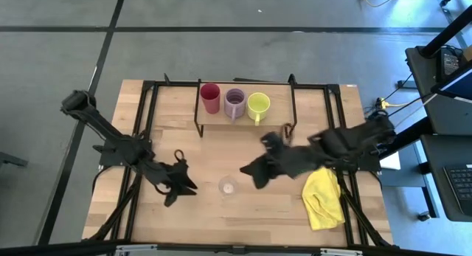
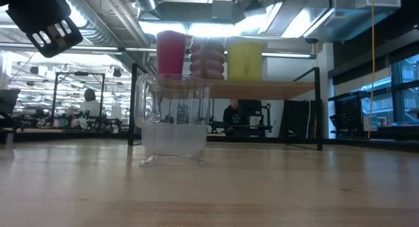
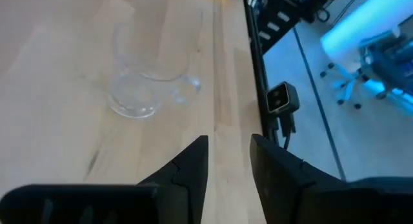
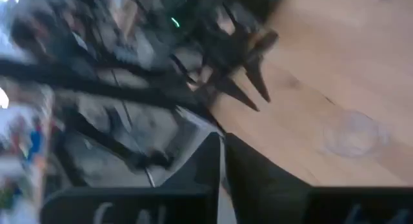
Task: Stack small to large cups/mugs on shelf
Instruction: Put the transparent mug on the shelf
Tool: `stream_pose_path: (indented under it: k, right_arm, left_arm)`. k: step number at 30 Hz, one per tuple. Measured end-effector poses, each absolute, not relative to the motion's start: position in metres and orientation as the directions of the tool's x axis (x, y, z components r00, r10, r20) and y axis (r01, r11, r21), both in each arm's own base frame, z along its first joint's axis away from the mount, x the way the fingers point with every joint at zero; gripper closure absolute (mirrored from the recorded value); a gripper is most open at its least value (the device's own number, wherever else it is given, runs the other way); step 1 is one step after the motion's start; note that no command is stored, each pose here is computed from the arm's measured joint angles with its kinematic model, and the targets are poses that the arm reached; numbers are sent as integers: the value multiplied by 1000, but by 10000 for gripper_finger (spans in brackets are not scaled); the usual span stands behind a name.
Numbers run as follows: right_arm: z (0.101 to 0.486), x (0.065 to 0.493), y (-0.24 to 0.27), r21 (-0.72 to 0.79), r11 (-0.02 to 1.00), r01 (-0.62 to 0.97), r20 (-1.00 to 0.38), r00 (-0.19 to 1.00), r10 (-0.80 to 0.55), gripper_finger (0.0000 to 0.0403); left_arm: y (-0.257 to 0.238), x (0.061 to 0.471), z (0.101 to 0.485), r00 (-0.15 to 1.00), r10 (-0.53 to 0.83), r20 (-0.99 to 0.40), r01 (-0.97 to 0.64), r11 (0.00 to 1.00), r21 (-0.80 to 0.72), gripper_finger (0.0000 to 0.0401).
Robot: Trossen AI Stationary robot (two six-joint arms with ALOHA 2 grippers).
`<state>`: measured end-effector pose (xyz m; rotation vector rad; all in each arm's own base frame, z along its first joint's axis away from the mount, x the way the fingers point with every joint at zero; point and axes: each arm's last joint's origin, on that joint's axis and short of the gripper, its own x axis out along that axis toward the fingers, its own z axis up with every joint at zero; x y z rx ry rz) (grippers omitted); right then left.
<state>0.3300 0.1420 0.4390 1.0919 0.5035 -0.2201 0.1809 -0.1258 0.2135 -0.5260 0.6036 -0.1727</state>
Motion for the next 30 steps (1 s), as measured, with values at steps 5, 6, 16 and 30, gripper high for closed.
stream_pose_path:
  k: [5,6,16,30]
  right_arm:
    - [451,300,177,854,232,465,-493,867,77,398]
    - [449,298,187,866,201,459,-480,875,70,398]
    - [396,329,276,918,123,378,-389,917,89,399]
    - [473,149,151,760,174,626,-613,779,-128,397]
  left_arm:
    - [-114,166,217,842,-302,-448,15,842,-539,291]
    - [-112,164,217,846,-300,-441,18,842,-539,291]
    - [-108,158,215,844,-312,-436,30,839,-543,291]
    - [-104,162,215,834,-331,-441,1,801,-599,291]
